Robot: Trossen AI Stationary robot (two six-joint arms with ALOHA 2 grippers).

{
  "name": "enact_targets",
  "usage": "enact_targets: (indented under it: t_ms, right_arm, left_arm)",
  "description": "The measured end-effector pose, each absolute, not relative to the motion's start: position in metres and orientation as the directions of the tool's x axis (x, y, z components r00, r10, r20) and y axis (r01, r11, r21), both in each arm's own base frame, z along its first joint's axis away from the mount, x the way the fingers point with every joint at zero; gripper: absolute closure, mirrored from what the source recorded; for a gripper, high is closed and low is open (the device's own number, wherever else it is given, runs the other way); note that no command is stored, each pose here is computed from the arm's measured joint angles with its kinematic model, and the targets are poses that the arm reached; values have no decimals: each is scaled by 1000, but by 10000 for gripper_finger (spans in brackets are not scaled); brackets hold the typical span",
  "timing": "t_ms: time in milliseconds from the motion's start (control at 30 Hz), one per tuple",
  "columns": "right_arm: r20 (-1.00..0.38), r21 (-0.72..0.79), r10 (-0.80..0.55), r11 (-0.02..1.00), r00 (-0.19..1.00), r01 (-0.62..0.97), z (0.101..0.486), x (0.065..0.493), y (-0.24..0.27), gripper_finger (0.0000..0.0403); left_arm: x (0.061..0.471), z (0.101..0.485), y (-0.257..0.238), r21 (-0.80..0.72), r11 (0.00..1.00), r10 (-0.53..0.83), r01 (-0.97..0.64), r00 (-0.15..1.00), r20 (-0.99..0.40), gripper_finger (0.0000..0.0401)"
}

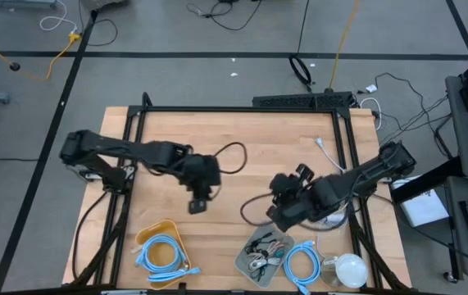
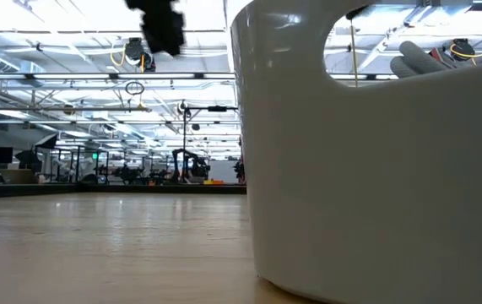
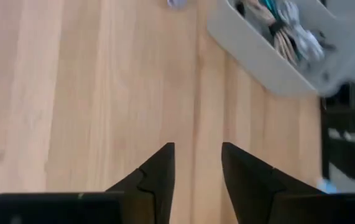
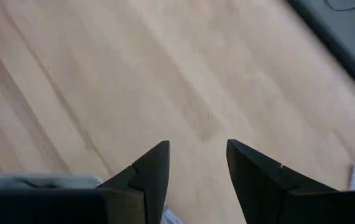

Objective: Sort cables
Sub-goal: Put the purple charger cable into the gray bin

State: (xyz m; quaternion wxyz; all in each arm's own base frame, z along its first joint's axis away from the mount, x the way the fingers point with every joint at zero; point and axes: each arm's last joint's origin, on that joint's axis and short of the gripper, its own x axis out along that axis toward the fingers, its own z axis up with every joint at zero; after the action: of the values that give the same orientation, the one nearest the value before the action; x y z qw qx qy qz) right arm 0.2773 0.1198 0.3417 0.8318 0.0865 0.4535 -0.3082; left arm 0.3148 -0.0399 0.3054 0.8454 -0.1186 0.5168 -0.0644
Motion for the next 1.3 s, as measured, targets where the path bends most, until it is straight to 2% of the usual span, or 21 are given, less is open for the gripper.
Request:
enact_targets:
  t_ms: [133,200,400,533,700,1000,1300]
  right_arm:
    - [-843,-238,-450,805,297,543,285,268,127,248]
    - [-858,-235,-428,819,284,523,257,261,129,248]
    - [-869,24,-214,883,447,469,207,238,120,248]
    - [-879,35,-190,889,438,456,189,210,105,248]
    - [-904,78,-128,889,408,452,177,188,89,248]
    - [-873,255,70,909,483,329,185,199,93,248]
    - [-896,168,42,953,442,251,174,204,92,248]
  left_arm:
    - [281,323,-48,-209,978,-183,-21,407,-895,278]
    - [268,329,-53,-185,982,-151,-46,407,-901,278]
    - [243,339,-64,-190,975,-121,-114,448,-886,279]
    - [238,338,-71,-185,973,-105,-137,450,-887,279]
    - [237,332,-75,-185,972,-104,-144,445,-890,279]
    - [240,320,-76,-198,966,-108,-165,439,-892,279]
    - [239,312,-75,-184,967,-96,-173,421,-902,279]
